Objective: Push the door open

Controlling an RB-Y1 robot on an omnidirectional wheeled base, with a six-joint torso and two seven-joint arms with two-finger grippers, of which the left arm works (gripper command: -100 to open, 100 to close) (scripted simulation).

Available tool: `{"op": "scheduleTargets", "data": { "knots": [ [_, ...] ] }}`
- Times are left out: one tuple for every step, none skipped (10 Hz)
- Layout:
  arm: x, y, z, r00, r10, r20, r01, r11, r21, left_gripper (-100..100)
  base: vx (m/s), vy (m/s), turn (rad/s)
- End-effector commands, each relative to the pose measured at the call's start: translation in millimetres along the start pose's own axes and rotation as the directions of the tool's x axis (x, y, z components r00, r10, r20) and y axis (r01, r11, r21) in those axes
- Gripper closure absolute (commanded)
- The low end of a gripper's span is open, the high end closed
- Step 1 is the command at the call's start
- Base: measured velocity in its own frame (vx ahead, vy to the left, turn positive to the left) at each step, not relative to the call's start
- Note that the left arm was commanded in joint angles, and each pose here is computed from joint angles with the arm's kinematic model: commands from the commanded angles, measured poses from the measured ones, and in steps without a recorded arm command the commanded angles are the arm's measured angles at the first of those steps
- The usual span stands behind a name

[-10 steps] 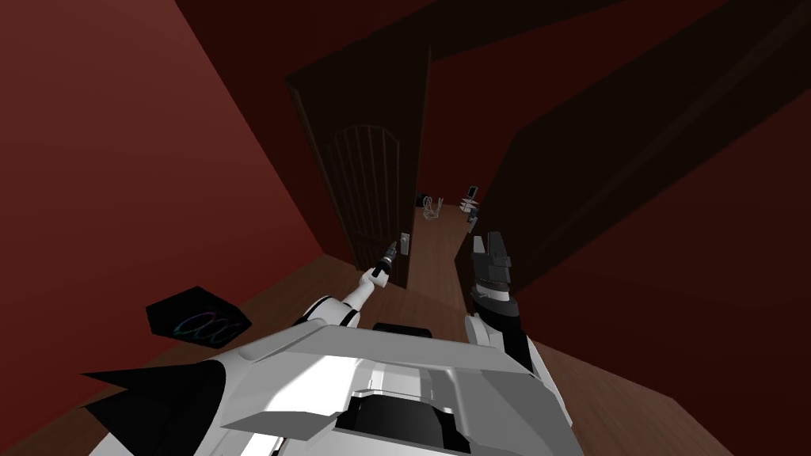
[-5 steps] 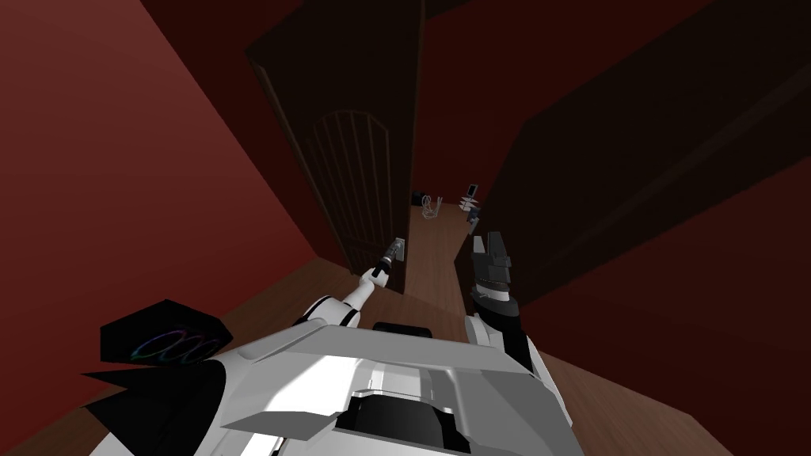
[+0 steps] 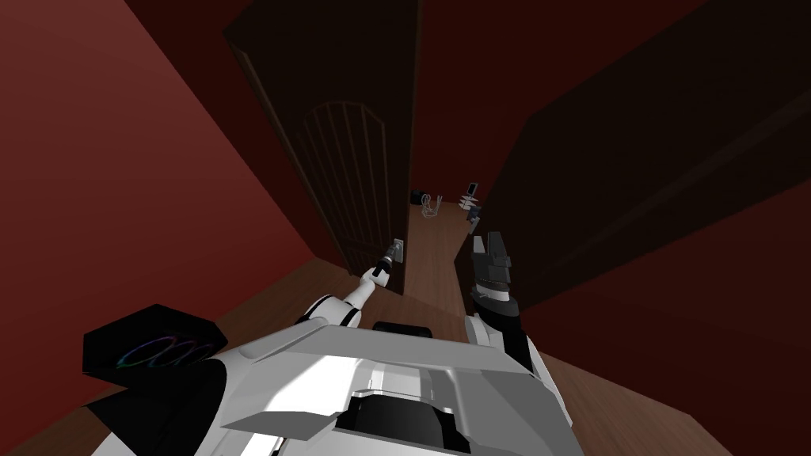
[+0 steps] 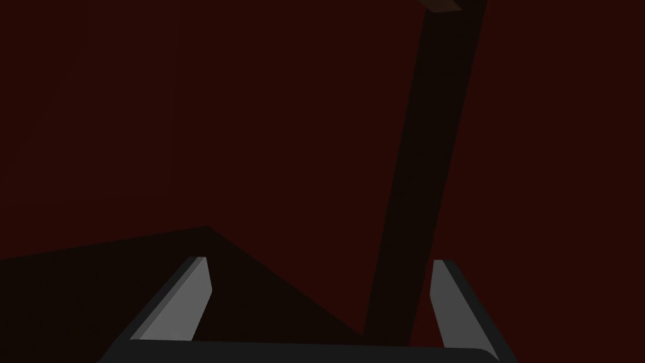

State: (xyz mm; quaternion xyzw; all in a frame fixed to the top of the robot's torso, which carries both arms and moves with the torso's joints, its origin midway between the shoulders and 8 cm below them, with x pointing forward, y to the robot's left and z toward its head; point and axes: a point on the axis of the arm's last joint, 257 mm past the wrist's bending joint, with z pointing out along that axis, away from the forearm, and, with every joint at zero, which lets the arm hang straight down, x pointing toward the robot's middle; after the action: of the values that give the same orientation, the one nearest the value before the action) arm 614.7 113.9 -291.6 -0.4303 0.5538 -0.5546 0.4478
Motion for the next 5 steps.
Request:
{"op": "scheduleTargets", "data": {
  "knots": [
    [0.5, 3.6, -1.9, 1.0, -0.002, 0.0, 0.002, 1.0, -0.006, 100, 0.0, 0.0, 0.0],
    [0.5, 3.6, -1.9, 1.0, -0.002, 0.0, 0.002, 1.0, -0.006, 100, 0.0, 0.0, 0.0],
    [0.5, 3.6, -1.9, 1.0, -0.002, 0.0, 0.002, 1.0, -0.006, 100, 0.0, 0.0, 0.0],
    [-12.1, 0.6, -0.9, 0.9998, 0.006, 0.017, -0.006, 1.0, -0.002, 100, 0.095, -0.068, 0.016],
    [-17.6, 0.8, -1.3, 0.9997, 0.008, 0.025, -0.008, 1.0, -0.003, 100, 0.138, -0.099, 0.049]
  ]
}}
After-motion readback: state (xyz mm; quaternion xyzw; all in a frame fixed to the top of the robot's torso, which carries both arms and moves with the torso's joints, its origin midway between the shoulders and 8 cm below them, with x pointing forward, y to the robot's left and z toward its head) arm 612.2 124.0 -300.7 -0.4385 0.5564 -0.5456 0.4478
